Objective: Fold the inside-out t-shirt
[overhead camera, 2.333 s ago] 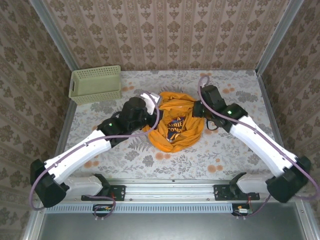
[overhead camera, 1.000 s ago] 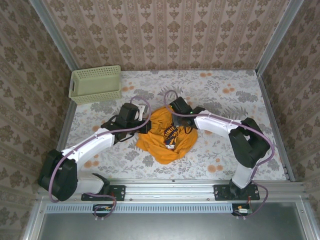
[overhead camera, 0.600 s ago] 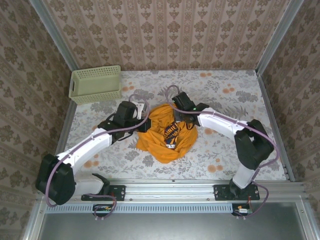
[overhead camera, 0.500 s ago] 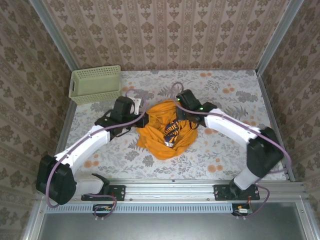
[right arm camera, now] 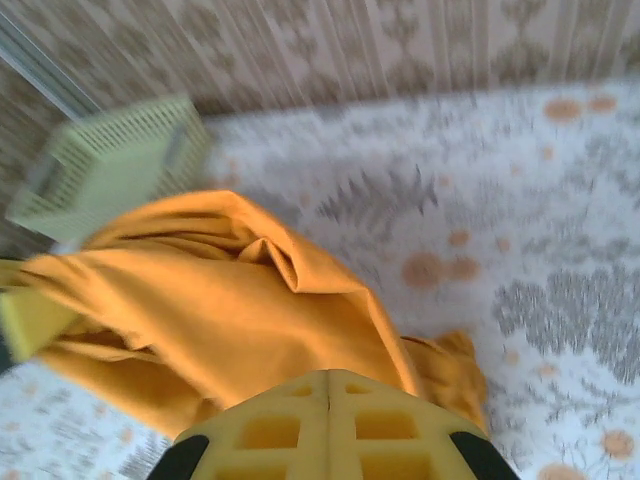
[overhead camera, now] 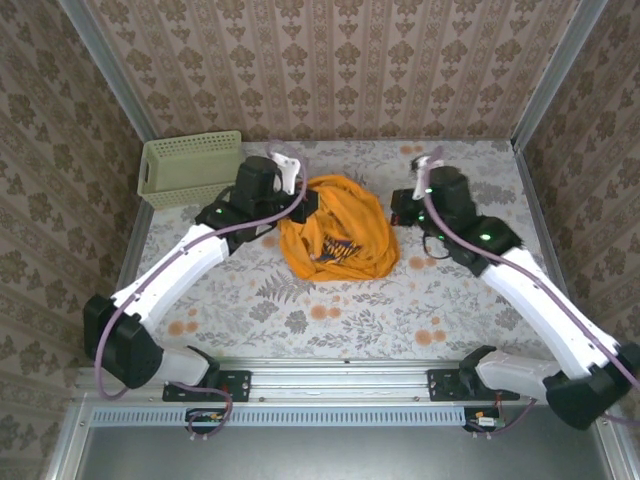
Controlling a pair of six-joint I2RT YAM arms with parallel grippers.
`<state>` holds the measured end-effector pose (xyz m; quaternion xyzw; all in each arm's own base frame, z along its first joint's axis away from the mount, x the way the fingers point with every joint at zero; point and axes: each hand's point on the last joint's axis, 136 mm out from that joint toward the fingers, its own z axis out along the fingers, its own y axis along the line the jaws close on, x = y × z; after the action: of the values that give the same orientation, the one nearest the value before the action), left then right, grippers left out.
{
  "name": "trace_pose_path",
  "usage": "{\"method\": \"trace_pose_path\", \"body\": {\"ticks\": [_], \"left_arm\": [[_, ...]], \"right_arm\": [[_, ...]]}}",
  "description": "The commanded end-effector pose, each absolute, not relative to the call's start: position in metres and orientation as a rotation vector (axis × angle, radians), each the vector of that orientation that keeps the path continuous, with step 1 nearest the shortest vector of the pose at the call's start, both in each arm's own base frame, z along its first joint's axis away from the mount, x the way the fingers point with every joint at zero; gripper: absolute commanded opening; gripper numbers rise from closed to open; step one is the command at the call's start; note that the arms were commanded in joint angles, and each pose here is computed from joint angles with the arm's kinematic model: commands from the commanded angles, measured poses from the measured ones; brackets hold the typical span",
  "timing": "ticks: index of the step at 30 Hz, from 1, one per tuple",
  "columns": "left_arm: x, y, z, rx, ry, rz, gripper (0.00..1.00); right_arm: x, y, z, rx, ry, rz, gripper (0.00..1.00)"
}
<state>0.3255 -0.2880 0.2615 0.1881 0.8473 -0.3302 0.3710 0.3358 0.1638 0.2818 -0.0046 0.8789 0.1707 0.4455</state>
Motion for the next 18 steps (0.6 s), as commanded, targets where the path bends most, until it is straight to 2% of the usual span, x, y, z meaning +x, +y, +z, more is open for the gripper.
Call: {"method": "trace_pose_path", "body": {"ticks": [1, 3, 5, 6, 7, 9, 11, 13, 18], "left_arm": [[0.338, -0.281, 0.182, 0.397, 2.411, -0.818, 0.03], [0.331, -0.285, 0.168, 0.425, 2.460, -0.797, 0.03], [0.327, -0.284, 0.163, 0.449, 2.473, -0.753, 0.04], [0.326, -0.281, 0.164, 0.444, 2.468, -0.741, 0.04], [0.325, -0.277, 0.164, 0.436, 2.463, -0.737, 0.04], [0.325, -0.267, 0.162, 0.404, 2.456, -0.731, 0.07], [0.329, -0.251, 0.157, 0.340, 2.471, -0.683, 0.11], [0.332, -0.228, 0.146, 0.257, 2.520, -0.550, 0.29], [0.316, -0.225, 0.155, 0.316, 2.485, -0.359, 0.55]], "right_arm": [[0.337, 0.180, 0.178, -0.018, 2.422, 0.400, 0.00], [0.332, 0.192, 0.162, -0.048, 2.431, 0.443, 0.00], [0.325, 0.206, 0.156, -0.114, 2.418, 0.458, 0.16], [0.324, 0.208, 0.151, -0.134, 2.425, 0.434, 0.29], [0.324, 0.207, 0.145, -0.134, 2.438, 0.404, 0.36], [0.329, 0.194, 0.125, -0.074, 2.489, 0.329, 0.45], [0.334, 0.184, 0.114, -0.017, 2.505, 0.350, 0.48], [0.340, 0.179, 0.109, 0.025, 2.497, 0.379, 0.53], [0.358, 0.180, 0.093, 0.017, 2.541, 0.331, 0.63]]}}
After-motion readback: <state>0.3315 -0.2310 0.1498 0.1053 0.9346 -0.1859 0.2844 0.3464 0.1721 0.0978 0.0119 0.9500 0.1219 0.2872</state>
